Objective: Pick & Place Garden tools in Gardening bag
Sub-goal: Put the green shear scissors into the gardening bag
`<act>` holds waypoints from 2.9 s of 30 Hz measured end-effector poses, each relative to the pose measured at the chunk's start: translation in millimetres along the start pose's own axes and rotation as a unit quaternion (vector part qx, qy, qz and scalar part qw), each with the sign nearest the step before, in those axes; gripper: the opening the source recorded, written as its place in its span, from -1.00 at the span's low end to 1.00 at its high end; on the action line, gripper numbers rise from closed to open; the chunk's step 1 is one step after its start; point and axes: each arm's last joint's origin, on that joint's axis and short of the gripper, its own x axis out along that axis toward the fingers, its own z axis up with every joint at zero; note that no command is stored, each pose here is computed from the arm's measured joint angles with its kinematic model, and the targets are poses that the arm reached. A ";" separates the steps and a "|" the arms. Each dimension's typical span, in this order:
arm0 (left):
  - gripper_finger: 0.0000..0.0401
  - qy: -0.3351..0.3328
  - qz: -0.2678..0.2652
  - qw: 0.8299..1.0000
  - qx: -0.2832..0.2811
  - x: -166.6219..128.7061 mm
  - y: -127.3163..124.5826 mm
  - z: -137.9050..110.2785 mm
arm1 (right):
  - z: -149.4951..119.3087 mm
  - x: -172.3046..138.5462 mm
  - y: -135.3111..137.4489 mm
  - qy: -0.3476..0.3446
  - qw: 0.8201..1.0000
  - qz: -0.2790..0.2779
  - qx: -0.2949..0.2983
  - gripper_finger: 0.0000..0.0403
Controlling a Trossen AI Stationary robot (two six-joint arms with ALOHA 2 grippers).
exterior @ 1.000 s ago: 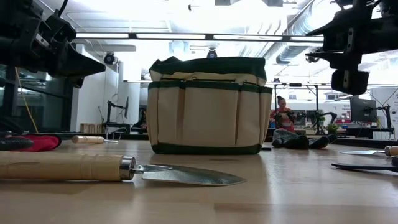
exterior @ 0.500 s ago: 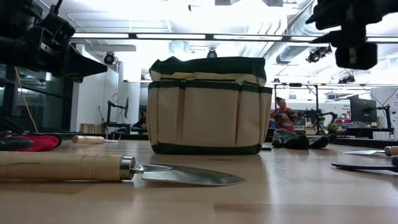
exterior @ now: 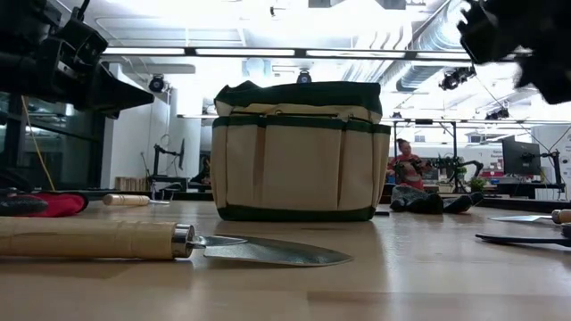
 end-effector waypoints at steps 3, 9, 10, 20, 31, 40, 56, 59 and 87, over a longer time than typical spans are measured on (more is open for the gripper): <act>-0.95 0.000 0.000 1.000 0.000 0.0 0.0 0.0 | -7.8 12.6 -3.4 0.038 0.998 -0.033 0.026 -0.33; -0.95 0.000 0.000 1.000 0.000 0.0 0.0 -0.1 | -25.1 29.4 -10.6 0.094 0.990 -0.087 0.063 -0.33; -0.95 0.000 0.000 1.000 0.000 0.0 0.0 -0.1 | -27.4 31.0 -11.3 0.099 0.988 -0.093 0.068 -0.33; -0.95 0.001 0.000 1.000 0.000 0.0 0.0 -0.1 | -43.2 34.8 -9.9 0.111 0.987 -0.079 0.081 -0.33; -0.95 0.001 0.000 1.000 0.000 0.0 0.0 -0.1 | -49.5 33.0 19.7 0.100 0.987 -0.113 0.052 -0.43; -0.95 0.001 0.001 1.000 0.000 0.0 0.0 -0.1 | -63.0 51.2 46.9 0.094 0.979 -0.178 0.032 -0.50; -0.95 0.001 0.001 1.000 0.000 0.0 0.1 -0.1 | -75.6 84.9 26.9 0.100 0.955 -0.277 0.027 -0.50; -0.95 0.001 0.001 1.000 0.000 0.0 0.1 -0.1 | -74.6 84.1 25.2 0.091 0.955 -0.283 0.014 -0.50; -0.95 0.001 0.001 1.000 0.000 0.0 0.1 -0.1 | -73.1 85.6 18.4 0.079 0.950 -0.290 -0.079 -0.25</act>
